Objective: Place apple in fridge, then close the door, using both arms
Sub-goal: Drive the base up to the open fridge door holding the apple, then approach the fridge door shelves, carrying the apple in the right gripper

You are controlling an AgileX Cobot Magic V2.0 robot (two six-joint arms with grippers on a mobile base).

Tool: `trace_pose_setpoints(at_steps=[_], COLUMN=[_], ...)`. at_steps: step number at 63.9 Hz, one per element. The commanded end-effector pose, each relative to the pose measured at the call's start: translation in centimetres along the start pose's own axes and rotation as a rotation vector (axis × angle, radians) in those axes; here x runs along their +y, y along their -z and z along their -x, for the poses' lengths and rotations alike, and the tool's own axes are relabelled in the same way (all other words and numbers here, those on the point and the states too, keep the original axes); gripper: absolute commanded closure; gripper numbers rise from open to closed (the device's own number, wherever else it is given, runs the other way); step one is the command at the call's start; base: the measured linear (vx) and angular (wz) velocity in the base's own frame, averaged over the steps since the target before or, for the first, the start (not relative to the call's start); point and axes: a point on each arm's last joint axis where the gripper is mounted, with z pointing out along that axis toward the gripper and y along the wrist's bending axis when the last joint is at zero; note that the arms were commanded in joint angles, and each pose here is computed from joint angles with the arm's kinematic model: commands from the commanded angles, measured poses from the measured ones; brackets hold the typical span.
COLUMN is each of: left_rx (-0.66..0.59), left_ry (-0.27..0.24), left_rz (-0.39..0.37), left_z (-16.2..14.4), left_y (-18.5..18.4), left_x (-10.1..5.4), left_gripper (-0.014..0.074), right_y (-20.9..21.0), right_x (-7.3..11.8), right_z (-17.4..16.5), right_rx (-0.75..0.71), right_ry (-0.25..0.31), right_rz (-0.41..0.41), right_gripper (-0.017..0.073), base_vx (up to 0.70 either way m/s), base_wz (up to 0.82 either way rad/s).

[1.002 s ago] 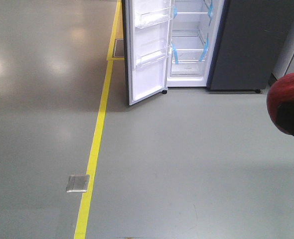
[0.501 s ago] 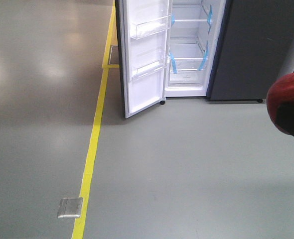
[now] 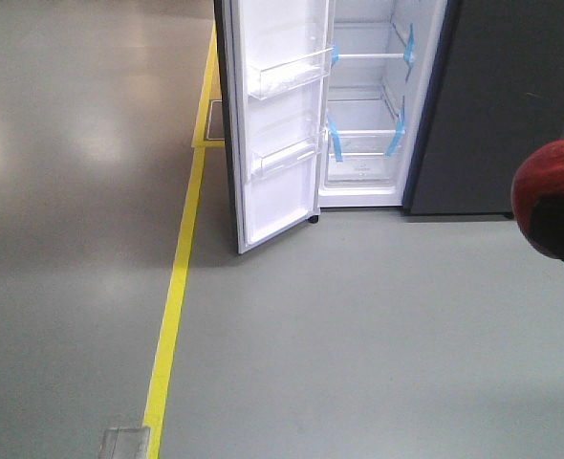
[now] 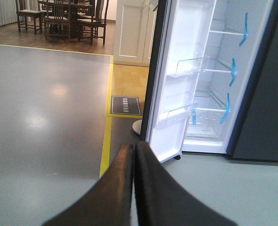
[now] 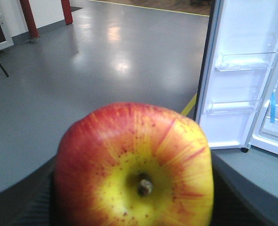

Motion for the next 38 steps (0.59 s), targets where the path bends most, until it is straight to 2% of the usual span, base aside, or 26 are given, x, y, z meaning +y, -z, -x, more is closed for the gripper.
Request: trace_pose_setpoints(at_steps=[1,38], left_rx=[-0.052,-0.052], left_ry=[-0.002,-0.002], left_rz=[-0.028,-0.028], left_z=[-0.06,-0.06], left_y=[-0.08,-0.08], left_x=[-0.17,-0.17], left_gripper=[0.0600,0.0600], right_y=[0.44,0.44], right_x=[0.01,0.01], right_z=[1.31,1.31], right_rx=[-0.089,-0.089], right_ry=[-0.013,-0.013], right_rz=[-0.019,-0.019], right_gripper=[0.0566,0.0566], base_vx=[0.30,0.30], base_wz=[0.01,0.02])
